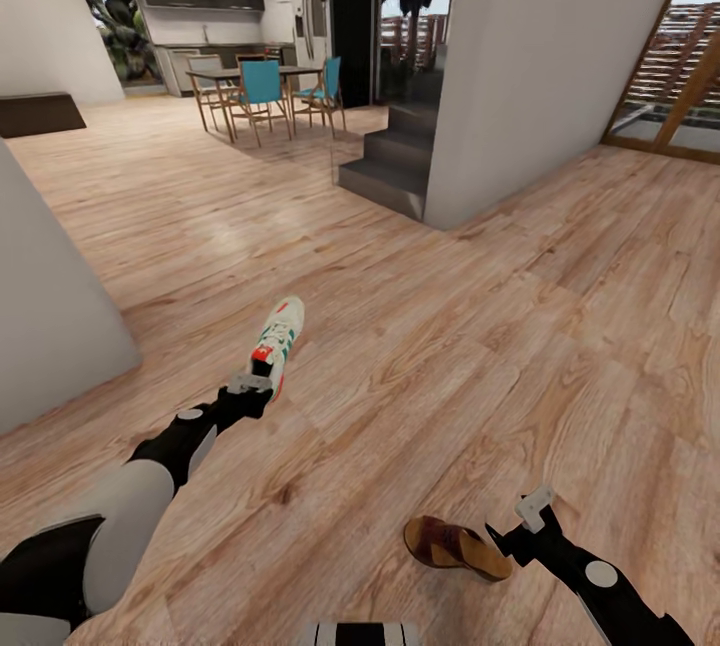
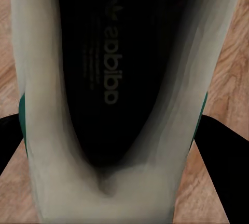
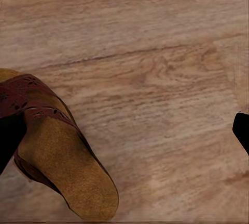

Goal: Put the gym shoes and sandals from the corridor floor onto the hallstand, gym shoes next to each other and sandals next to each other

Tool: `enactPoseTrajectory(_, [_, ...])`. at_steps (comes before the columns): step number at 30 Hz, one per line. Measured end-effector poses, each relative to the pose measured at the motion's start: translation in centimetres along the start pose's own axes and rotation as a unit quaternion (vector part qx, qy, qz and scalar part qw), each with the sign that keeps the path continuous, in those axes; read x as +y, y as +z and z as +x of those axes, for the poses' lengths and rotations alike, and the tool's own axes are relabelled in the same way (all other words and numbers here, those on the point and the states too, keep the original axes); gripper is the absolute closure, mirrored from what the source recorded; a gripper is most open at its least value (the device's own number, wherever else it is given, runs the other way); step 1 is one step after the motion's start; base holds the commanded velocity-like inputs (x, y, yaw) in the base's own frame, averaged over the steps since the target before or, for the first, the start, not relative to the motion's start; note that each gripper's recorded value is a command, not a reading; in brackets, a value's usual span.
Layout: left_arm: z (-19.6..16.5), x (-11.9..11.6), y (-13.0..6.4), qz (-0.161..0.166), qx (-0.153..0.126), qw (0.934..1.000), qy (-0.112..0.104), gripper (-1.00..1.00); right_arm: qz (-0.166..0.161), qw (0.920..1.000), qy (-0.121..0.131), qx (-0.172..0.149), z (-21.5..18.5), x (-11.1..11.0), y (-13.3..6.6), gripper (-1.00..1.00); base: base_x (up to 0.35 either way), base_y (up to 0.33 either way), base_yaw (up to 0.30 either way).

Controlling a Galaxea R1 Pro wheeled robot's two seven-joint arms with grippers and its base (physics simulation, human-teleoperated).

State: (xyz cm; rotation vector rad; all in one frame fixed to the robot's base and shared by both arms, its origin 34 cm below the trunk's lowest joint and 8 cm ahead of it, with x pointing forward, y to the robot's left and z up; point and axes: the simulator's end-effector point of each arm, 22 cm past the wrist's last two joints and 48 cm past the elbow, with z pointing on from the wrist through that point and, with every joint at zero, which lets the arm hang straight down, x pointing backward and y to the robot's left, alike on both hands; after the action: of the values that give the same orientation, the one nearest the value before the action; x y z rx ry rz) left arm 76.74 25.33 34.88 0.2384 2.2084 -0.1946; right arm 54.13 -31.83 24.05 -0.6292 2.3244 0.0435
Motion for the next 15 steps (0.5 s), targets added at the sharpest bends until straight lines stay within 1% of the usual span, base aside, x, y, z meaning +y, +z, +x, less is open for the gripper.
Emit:
enactPoseTrajectory(5, [1.5, -1.0, 1.1, 0.008, 0.027, 0.9996, -0.008, 1.0, -0.006, 0.9999, 0.002, 0.012, 1.3, 0.5, 0.5, -1.0, 0.0, 0.0, 0.0])
enactPoseTrajectory(11, [3.9, -1.3, 2.0, 0.012, 0.051, 0.9985, -0.014, 1.0, -0.013, 0.9996, 0.0, 0.027, 2.9, 1.0, 1.0, -1.0, 0.0, 0.0, 0.0])
enactPoseTrajectory(12, [4.3, -1.3, 2.2, 0.012, 0.054, 0.9984, -0.015, 1.0, -0.014, 0.9995, -0.002, 0.029, 3.0, 1.1, 1.1, -1.0, 0.0, 0.0, 0.0])
enactPoseTrajectory(15, [5.5, -1.4, 2.6, 0.014, 0.063, 0.9978, -0.017, 1.0, -0.017, 0.999, -0.026, 0.031, 2.9, 1.0, 1.4, -1.0, 0.0, 0.0, 0.0])
